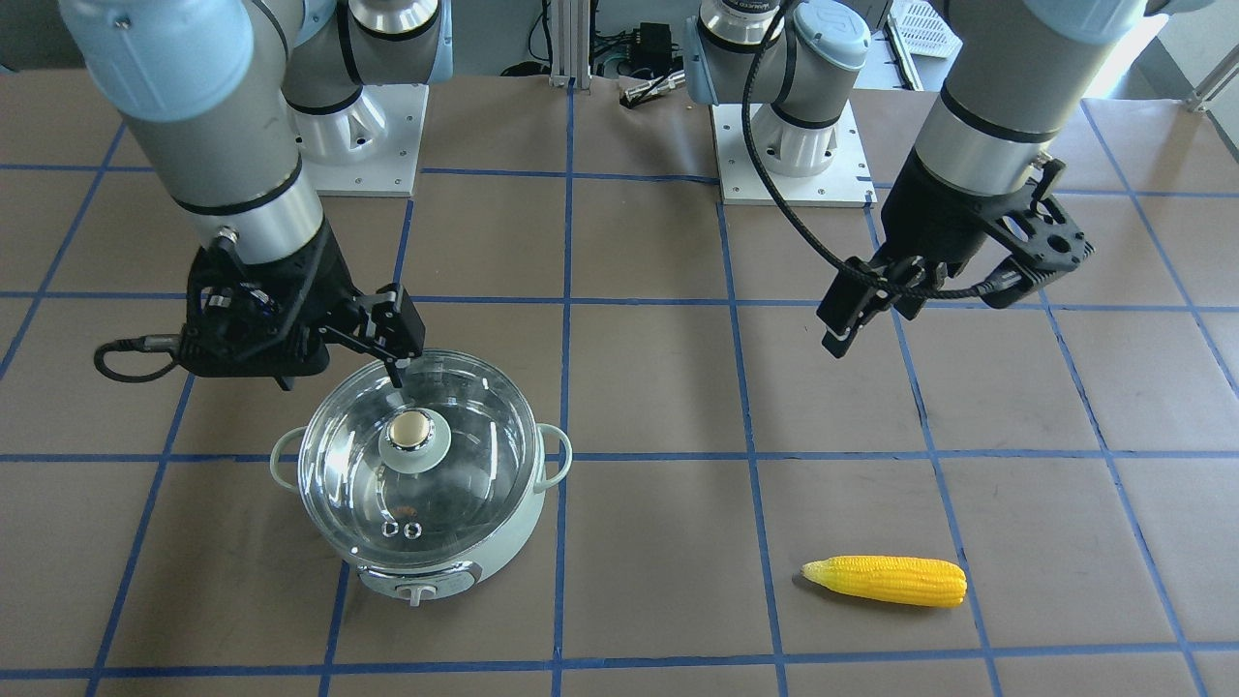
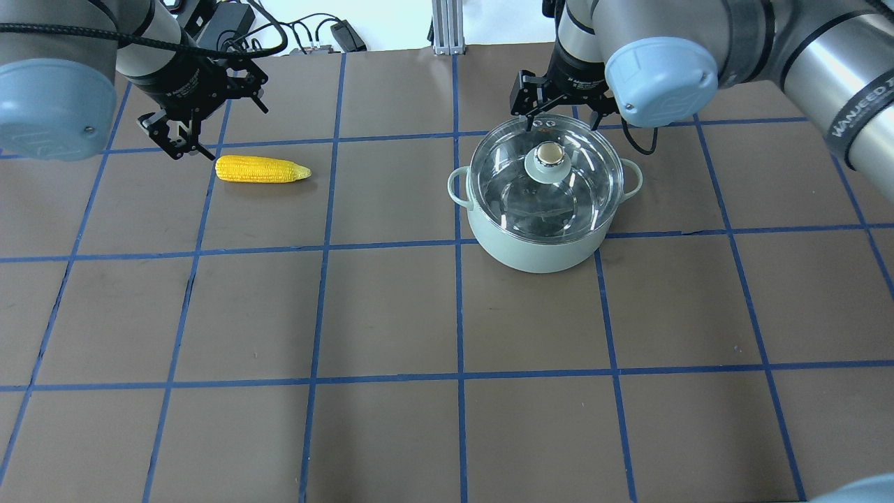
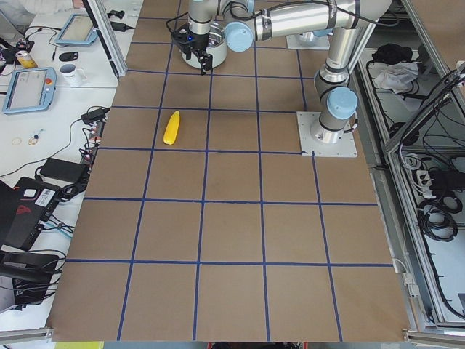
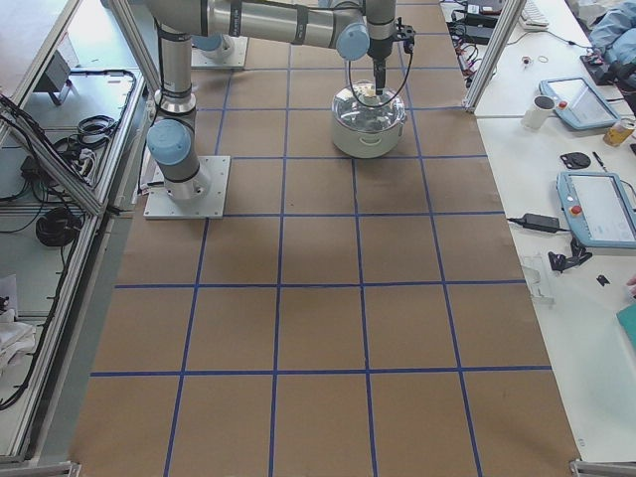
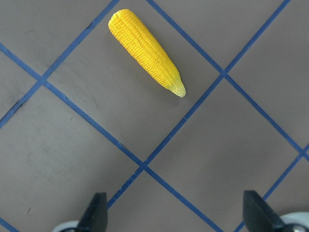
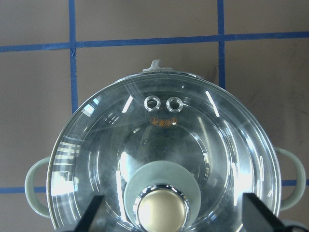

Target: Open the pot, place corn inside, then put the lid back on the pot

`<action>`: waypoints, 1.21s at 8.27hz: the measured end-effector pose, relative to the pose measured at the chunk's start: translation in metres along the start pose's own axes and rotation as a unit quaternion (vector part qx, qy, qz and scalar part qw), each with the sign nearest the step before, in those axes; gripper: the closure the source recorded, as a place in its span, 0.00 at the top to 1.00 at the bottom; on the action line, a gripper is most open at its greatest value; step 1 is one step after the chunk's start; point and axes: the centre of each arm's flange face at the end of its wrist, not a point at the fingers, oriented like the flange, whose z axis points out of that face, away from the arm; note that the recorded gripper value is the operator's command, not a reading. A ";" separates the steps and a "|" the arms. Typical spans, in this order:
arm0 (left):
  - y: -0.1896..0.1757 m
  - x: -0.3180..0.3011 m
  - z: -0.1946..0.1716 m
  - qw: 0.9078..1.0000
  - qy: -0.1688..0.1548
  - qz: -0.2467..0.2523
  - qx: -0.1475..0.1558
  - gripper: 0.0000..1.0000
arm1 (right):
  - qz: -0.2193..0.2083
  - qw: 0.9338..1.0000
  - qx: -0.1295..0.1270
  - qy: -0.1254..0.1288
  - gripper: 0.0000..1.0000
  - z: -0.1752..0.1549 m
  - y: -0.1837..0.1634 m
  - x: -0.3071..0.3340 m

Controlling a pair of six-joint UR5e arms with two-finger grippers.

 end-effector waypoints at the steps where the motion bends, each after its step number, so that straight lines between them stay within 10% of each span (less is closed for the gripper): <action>1: -0.007 0.002 0.014 0.999 -0.005 -0.039 -0.005 1.00 | 0.004 1.000 -0.006 0.001 1.00 0.013 -0.002 -0.003; 5: -0.068 -0.011 0.067 0.988 0.011 -0.151 -0.004 1.00 | 0.015 0.999 -0.033 0.006 1.00 0.044 0.007 -0.002; 7: -0.111 -0.048 0.092 0.978 0.030 -0.201 -0.038 1.00 | 0.015 0.999 -0.033 0.006 0.67 0.046 0.006 -0.002; 10: -0.141 -0.067 0.156 0.965 0.022 -0.246 -0.089 1.00 | 0.011 0.999 -0.031 0.006 0.44 0.046 0.005 -0.002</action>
